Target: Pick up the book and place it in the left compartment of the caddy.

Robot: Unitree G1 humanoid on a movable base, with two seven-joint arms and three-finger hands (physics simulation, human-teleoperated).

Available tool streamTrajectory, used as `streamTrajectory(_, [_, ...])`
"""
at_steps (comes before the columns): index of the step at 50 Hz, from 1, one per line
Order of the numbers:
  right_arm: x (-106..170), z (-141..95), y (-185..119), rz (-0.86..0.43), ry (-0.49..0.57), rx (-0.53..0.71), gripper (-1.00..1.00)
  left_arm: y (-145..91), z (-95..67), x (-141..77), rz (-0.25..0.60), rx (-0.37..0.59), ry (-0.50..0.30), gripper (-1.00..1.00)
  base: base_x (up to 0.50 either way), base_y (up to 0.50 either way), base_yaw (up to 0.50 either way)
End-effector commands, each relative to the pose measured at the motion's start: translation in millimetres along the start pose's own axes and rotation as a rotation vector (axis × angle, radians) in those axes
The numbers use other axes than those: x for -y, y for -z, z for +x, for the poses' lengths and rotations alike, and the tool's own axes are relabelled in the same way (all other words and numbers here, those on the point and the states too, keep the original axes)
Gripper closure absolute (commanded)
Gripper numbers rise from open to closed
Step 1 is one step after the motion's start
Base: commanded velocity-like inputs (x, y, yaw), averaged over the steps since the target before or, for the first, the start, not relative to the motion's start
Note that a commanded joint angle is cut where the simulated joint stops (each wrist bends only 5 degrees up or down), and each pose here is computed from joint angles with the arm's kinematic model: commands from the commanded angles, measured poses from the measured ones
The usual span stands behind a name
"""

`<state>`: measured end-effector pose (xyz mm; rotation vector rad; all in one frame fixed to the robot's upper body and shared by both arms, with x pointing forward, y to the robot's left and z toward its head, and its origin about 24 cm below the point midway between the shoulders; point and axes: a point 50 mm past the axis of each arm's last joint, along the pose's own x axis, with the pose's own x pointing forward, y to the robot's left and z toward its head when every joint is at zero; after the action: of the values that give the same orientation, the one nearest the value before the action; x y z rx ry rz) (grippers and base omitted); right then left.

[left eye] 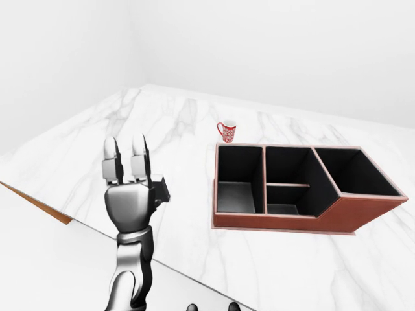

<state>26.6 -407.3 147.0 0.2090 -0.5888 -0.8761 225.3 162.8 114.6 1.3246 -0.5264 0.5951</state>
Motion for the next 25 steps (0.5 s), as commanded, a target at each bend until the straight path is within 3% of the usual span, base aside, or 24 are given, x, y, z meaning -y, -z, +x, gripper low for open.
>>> streamTrajectory(1, [0.7,0.8,-2.2,0.012,0.004,0.011,-1.00,-8.7,-5.9,10.6,0.083,0.096,0.048,-1.00,0.00,0.00,0.00])
streamTrajectory(7, [1.3,1.1,1.9,0.004,0.013,-0.005,-1.00,-9.1,-9.6,18.0,0.123,0.118,0.082,-1.00,0.00,0.00,0.00])
streamTrajectory(25, [0.4,0.3,1.6,-0.008,0.006,-0.007,-1.00,-7.8,-10.4,16.8,0.102,0.107,0.083,-1.00,0.00,0.00,0.00])
